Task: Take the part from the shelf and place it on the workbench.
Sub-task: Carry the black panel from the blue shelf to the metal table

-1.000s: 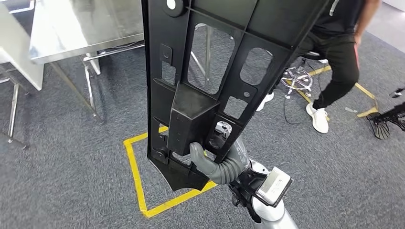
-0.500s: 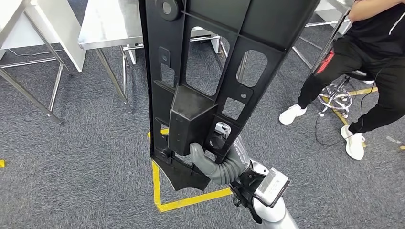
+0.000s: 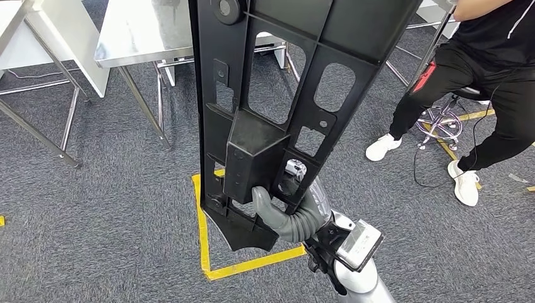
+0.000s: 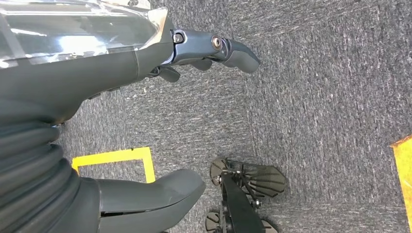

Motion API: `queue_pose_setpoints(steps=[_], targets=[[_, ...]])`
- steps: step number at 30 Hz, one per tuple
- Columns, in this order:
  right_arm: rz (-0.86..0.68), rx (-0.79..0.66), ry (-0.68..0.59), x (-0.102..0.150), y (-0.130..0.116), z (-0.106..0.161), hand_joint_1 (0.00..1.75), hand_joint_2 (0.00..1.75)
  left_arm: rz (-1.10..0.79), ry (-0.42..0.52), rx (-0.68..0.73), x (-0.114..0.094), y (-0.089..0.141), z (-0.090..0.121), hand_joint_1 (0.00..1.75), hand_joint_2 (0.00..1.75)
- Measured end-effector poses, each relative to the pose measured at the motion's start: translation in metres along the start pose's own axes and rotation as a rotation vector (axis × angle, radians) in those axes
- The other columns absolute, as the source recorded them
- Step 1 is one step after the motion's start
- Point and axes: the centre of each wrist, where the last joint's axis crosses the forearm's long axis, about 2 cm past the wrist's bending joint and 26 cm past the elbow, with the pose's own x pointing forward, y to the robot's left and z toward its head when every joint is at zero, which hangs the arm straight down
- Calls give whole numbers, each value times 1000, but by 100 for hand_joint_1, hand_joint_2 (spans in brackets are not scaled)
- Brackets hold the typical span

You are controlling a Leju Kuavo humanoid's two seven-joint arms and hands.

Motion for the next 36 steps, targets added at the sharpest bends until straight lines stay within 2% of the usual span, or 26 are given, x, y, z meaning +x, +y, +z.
queue_pose_setpoints(steps=[36], targets=[[-6,-14,21,-1,3,7,175,175,-23,15,18,2,-4,0,0,175]])
